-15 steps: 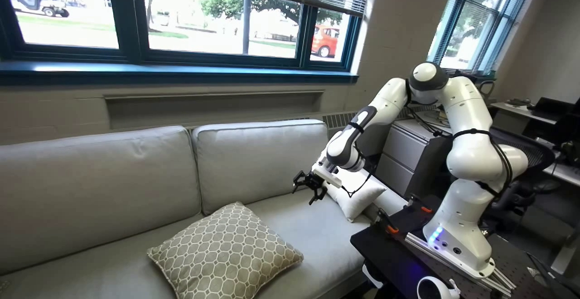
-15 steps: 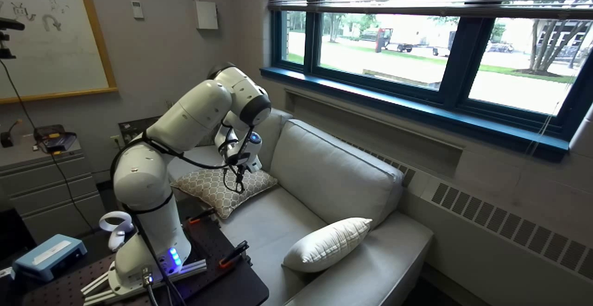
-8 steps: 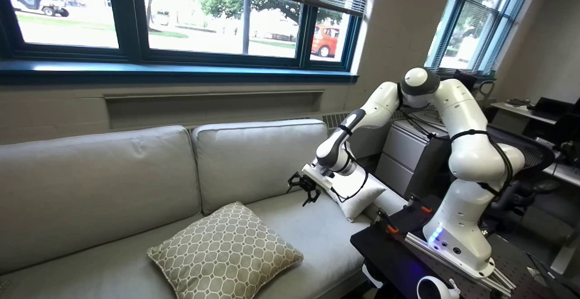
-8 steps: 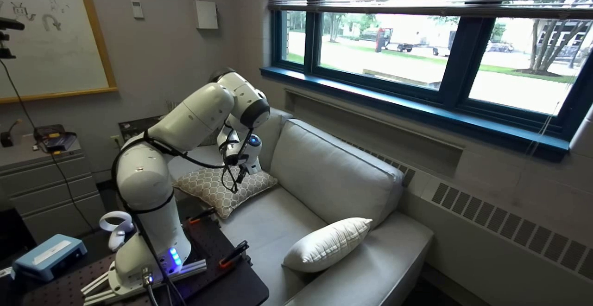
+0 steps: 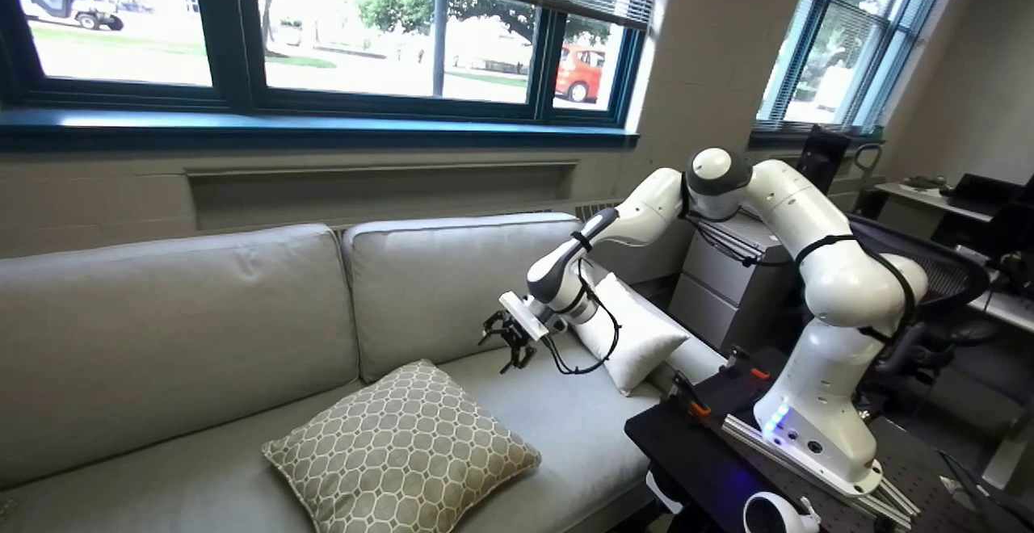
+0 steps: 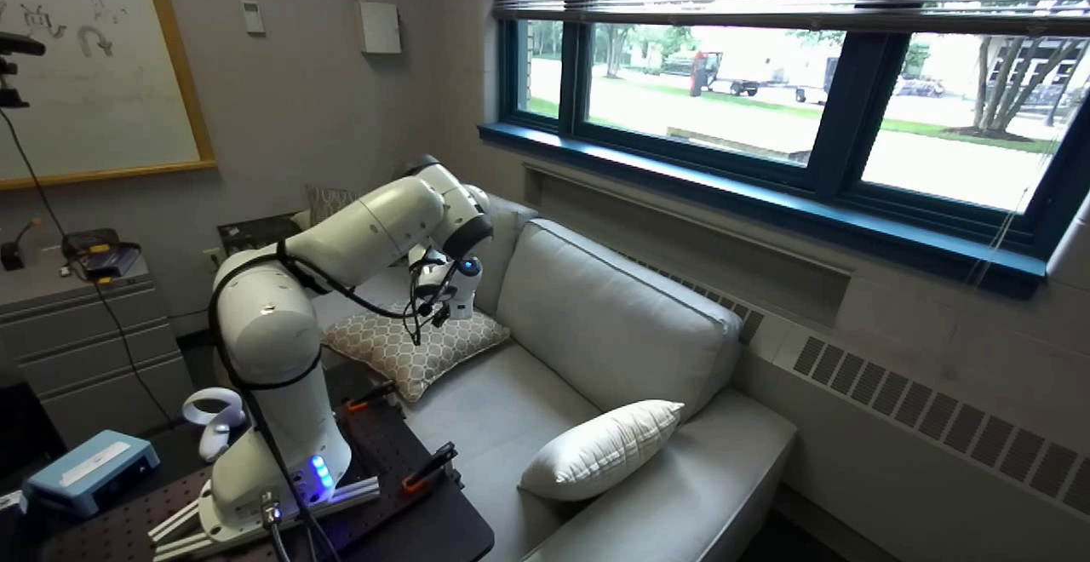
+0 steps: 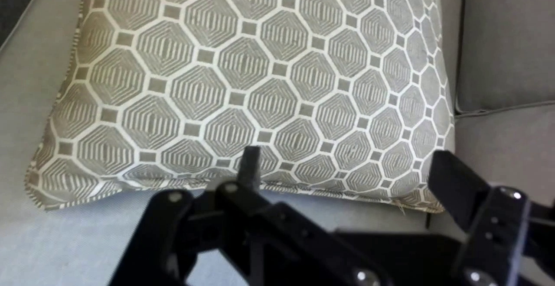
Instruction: Put the pillows upright against the armrest
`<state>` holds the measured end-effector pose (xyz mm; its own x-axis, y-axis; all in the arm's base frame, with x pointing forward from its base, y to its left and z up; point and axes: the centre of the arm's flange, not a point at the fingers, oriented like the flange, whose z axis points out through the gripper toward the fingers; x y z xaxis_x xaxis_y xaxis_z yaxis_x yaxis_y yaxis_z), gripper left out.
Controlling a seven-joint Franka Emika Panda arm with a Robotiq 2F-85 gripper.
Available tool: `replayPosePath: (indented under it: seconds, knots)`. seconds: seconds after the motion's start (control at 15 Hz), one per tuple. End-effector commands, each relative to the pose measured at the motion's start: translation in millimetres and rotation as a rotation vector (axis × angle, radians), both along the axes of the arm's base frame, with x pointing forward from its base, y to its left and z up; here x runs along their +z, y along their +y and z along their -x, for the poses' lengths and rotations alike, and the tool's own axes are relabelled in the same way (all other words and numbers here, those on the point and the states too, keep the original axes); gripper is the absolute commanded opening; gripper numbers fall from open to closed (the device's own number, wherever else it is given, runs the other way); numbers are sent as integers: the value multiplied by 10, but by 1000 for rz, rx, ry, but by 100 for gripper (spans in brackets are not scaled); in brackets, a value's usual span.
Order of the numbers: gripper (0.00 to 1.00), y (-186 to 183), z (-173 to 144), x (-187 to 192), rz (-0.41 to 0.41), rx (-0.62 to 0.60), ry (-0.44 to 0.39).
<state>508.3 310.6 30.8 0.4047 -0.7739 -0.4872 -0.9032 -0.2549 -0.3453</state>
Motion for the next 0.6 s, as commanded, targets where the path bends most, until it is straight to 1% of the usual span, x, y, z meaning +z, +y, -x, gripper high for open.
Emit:
replayPosePath:
  seconds: [0.0, 0.13, 0.33, 0.47, 0.53]
  knots:
    - [100, -89, -303, -190, -121, -138, 48]
    - [100, -210, -379, -256, -188, -175, 70]
    - [100, -304, -336, -285, -310, -200, 112]
    - [100, -195, -293, -343, -391, -154, 155]
    - [100, -82, -272, -389, -393, -97, 193]
